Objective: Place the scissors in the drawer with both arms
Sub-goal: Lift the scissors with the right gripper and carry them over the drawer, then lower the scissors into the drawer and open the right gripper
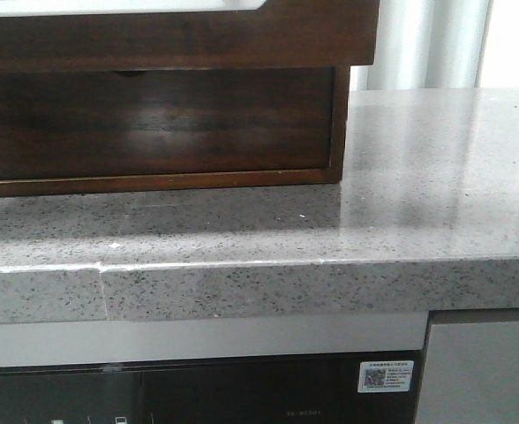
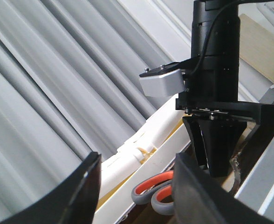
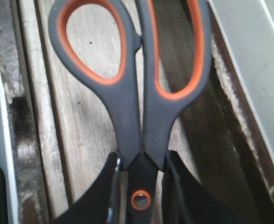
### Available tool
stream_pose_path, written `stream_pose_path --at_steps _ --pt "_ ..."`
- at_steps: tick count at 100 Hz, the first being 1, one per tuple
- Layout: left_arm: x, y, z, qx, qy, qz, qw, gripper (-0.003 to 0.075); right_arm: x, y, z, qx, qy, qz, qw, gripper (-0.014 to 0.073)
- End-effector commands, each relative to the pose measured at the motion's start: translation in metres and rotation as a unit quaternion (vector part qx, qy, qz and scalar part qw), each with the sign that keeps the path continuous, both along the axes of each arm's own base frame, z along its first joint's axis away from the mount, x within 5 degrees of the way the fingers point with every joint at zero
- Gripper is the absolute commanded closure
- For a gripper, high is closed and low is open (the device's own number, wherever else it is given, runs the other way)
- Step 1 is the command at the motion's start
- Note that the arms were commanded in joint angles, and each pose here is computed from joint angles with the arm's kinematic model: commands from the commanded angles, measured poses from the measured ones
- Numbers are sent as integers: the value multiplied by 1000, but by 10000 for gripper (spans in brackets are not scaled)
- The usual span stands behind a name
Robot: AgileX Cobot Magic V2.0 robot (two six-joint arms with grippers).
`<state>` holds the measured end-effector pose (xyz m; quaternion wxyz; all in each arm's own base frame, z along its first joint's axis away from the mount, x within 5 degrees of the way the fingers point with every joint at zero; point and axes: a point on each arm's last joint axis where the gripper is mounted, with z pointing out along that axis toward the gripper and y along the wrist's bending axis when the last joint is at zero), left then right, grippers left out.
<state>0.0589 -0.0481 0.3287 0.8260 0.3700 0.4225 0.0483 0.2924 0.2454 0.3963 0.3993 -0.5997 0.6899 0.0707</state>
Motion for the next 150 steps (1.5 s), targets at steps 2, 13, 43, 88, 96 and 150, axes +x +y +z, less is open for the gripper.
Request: stream_pose_path --at_steps 2,13,43,88,96,150 --pt "-4 0 12 -30 -17 -21 999 442 -7 -6 31 46 -56 -3 997 719" --pt "-4 0 12 -30 -17 -21 999 445 -7 -6 31 46 -56 -3 997 718" --pt "-4 0 12 -30 -17 -21 999 444 -6 -5 32 48 -58 -3 997 541" --pt "-4 0 12 -30 -17 -21 999 444 -6 -5 32 49 -60 -4 997 509" --pt "-4 0 12 -30 -17 -21 999 445 -6 -5 32 48 -58 -3 997 509" --pt "-4 0 12 -30 -17 -21 999 445 -8 -6 30 39 -48 0 998 509"
